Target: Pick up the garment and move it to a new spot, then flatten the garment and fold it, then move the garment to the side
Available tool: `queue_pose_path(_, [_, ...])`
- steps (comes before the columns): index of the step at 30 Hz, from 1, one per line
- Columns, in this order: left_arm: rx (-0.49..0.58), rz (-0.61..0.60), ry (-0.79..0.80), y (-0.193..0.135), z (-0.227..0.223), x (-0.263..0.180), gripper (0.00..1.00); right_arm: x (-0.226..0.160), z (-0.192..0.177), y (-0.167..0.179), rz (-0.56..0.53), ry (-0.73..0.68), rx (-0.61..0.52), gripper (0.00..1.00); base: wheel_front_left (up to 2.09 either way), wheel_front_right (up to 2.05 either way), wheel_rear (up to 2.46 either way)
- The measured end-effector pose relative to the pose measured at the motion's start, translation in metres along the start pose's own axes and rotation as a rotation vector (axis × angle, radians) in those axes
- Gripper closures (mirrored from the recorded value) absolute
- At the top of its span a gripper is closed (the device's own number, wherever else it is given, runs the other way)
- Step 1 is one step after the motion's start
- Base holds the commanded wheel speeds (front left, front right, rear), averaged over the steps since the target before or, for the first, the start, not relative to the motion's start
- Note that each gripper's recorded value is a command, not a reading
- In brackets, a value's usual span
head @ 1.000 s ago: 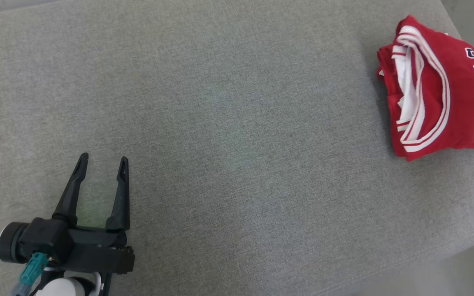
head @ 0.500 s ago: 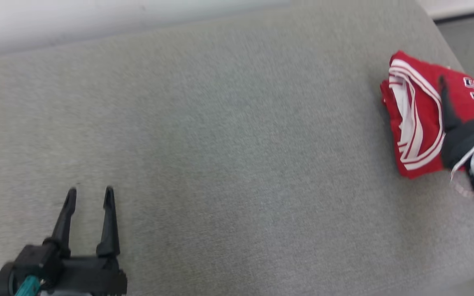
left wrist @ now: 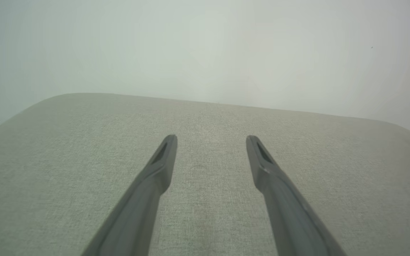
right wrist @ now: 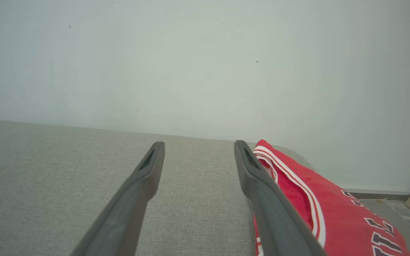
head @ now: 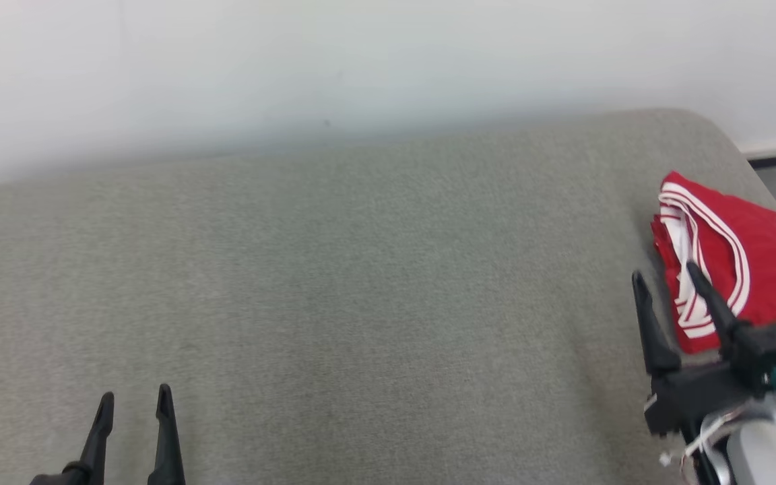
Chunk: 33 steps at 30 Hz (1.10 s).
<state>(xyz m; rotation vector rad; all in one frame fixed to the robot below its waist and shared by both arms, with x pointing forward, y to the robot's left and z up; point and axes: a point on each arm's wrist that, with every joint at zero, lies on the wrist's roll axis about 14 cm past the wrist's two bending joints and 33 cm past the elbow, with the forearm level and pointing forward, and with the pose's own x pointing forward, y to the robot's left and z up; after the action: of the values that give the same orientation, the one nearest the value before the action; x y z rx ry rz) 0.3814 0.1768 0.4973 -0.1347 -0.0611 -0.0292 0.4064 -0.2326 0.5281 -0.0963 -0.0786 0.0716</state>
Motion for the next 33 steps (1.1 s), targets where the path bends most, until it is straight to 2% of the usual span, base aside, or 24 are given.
queue_pose_path(7, [0.009,0.056,-0.025,0.016,0.011,-0.023,0.0,-0.021,-0.011,0.035,0.01,0.003,0.132,0.0,0.0,0.0,0.0])
queue_pose_path(14, [0.014,0.091,-0.027,0.027,0.012,-0.044,0.0,-0.037,-0.022,0.074,0.072,0.035,0.18,0.0,0.0,0.0,0.0])
queue_pose_path(33, [0.008,0.089,-0.055,0.021,0.021,-0.049,0.0,-0.046,-0.027,0.091,0.095,0.053,0.204,0.0,0.0,0.0,0.0])
